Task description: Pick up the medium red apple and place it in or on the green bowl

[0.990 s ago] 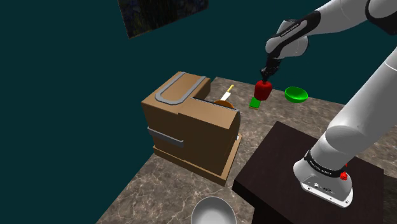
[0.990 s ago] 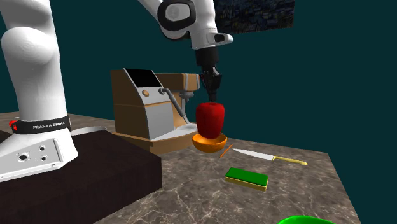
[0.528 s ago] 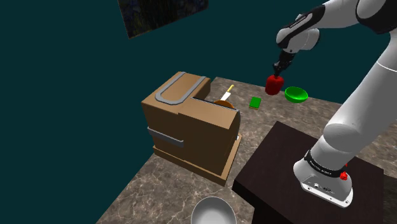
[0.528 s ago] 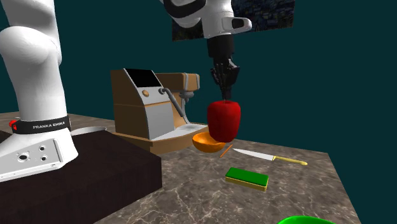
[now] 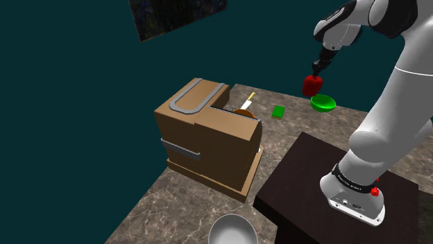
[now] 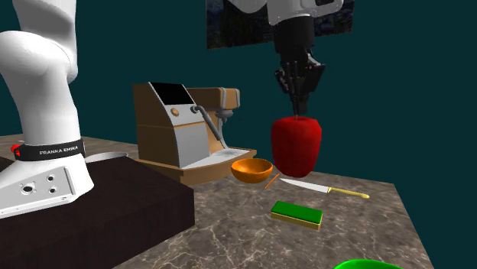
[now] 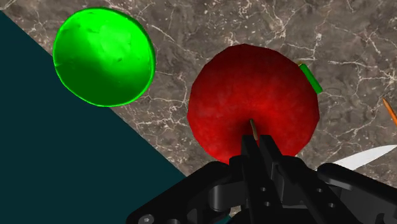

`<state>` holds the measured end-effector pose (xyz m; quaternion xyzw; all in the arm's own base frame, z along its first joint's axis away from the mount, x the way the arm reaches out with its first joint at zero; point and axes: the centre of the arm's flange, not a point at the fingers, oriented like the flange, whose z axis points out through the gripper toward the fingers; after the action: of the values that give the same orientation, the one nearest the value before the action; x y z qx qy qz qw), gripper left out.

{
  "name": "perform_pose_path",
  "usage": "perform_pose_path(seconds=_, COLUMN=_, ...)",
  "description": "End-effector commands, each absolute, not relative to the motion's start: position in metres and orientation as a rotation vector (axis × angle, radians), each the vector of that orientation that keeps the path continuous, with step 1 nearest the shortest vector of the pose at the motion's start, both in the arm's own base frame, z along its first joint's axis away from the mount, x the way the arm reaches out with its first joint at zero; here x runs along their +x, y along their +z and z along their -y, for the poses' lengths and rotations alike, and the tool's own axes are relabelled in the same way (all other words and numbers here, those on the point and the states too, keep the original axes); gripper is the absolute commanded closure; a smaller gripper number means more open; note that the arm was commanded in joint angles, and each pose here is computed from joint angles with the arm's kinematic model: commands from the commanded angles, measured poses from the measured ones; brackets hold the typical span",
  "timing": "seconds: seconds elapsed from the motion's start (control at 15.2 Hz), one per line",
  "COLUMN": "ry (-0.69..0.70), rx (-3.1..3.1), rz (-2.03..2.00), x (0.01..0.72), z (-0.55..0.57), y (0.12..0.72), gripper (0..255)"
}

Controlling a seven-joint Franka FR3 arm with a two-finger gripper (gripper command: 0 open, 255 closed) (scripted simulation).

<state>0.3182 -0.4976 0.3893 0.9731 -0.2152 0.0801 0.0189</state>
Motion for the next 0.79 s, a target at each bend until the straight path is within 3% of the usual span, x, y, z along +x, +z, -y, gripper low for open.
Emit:
perform_pose_path(seconds=0.0, ry=0.25, rx=3.022, rz=0.664, x=0.307, z=0.523, y=0.396, gripper=255)
perform_pose_path(seconds=0.73, ry=0.25, rx=3.022, rz=0.664, x=0.251, z=0.654, y=0.423, gripper=255)
